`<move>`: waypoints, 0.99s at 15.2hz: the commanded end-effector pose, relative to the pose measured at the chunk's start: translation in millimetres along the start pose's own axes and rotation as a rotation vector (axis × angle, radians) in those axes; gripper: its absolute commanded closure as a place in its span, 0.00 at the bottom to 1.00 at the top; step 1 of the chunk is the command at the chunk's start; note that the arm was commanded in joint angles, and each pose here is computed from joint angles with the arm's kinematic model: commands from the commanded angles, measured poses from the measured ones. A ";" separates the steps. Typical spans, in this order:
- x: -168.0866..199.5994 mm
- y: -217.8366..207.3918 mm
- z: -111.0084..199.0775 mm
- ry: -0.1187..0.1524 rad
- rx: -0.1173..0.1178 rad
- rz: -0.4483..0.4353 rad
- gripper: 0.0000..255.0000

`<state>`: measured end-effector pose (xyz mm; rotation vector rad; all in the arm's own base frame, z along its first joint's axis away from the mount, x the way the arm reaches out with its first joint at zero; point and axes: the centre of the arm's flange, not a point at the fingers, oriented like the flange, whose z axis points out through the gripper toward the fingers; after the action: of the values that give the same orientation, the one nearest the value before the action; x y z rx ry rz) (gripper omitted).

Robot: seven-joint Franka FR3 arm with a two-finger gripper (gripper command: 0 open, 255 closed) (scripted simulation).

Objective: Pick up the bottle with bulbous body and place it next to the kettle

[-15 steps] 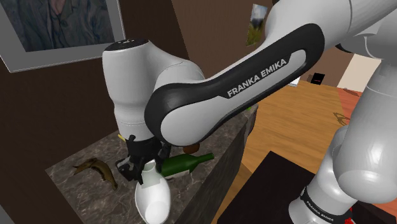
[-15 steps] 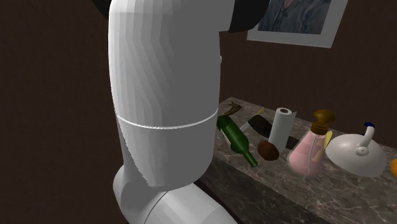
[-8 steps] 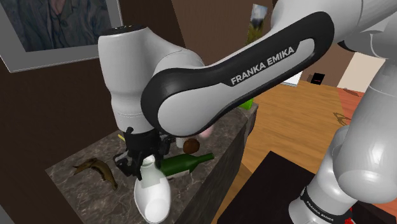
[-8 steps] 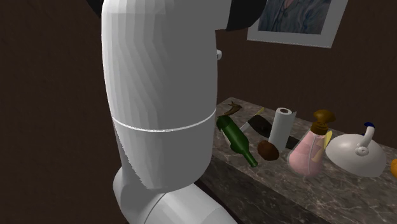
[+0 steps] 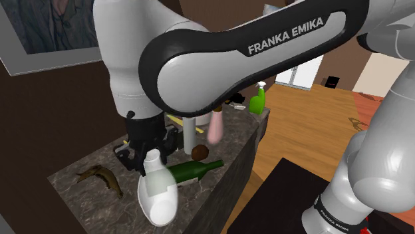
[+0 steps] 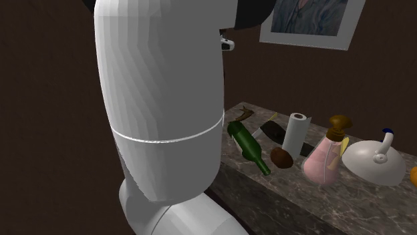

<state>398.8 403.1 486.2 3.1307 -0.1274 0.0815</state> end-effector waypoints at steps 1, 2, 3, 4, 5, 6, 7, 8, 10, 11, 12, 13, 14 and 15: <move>-0.2 -0.2 -11.0 0.000 0.000 0.000 1.00; 0.0 -0.2 -16.3 0.000 0.000 0.000 1.00; 0.3 -0.2 -21.6 0.000 0.000 0.000 1.00; 0.6 -0.1 -26.8 0.000 0.000 0.000 1.00; 0.9 -0.1 -32.1 0.000 0.000 0.000 1.00; 1.2 -0.1 -37.4 0.000 0.000 0.000 1.00; 1.4 -0.1 -42.6 0.000 0.000 0.000 1.00; 1.7 0.0 -47.9 0.000 0.000 0.000 1.00; 2.3 0.0 -58.5 0.000 0.000 0.000 1.00; 2.5 0.0 -63.7 0.000 0.000 0.000 1.00; 2.8 0.1 -69.0 0.000 0.000 0.000 1.00; 3.1 0.1 -74.3 0.000 0.000 0.000 1.00; 3.4 0.1 -79.5 0.000 0.000 0.000 1.00; 3.6 0.2 -84.8 0.000 0.000 0.000 1.00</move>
<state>398.3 401.9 565.7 3.1309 -0.1271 0.0815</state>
